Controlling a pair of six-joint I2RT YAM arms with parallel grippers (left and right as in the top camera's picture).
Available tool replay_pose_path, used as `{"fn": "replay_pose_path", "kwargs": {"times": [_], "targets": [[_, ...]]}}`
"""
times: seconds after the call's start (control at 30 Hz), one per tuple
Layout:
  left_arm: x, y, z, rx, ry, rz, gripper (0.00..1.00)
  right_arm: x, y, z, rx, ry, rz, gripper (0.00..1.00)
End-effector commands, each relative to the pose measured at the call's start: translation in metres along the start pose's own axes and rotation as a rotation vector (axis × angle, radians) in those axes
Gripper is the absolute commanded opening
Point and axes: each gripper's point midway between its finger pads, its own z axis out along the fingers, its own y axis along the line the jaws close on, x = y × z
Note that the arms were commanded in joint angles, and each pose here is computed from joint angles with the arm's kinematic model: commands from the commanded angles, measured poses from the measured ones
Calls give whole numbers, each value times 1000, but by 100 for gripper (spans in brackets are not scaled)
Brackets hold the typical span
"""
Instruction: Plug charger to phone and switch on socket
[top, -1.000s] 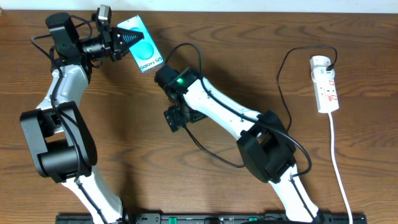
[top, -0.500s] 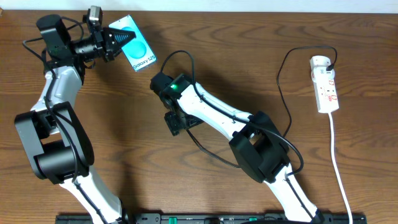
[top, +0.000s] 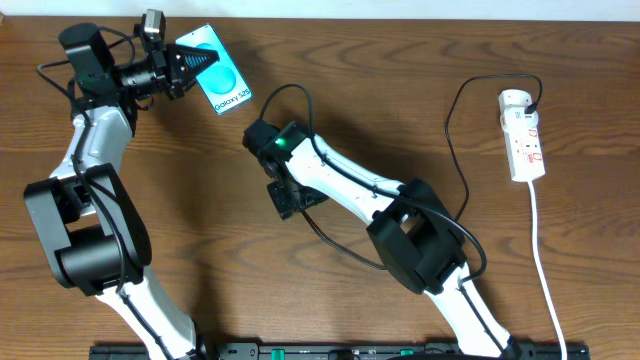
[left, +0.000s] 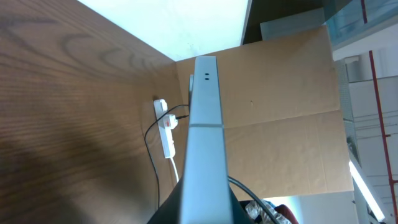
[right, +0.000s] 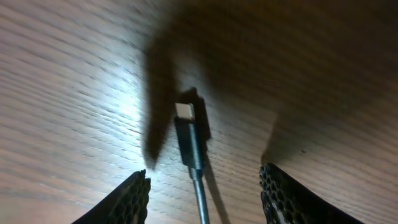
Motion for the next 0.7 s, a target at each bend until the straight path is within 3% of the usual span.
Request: {"fn": "replay_pose_path", "kwargs": {"times": [0.0,0.67], "targets": [[0,-31,-2,23,22,78,7,7,2,7,18,19,3,56],[-1,-31,-2,23,21,82,7,4,21,8,-40,-3,-12,53]]}}
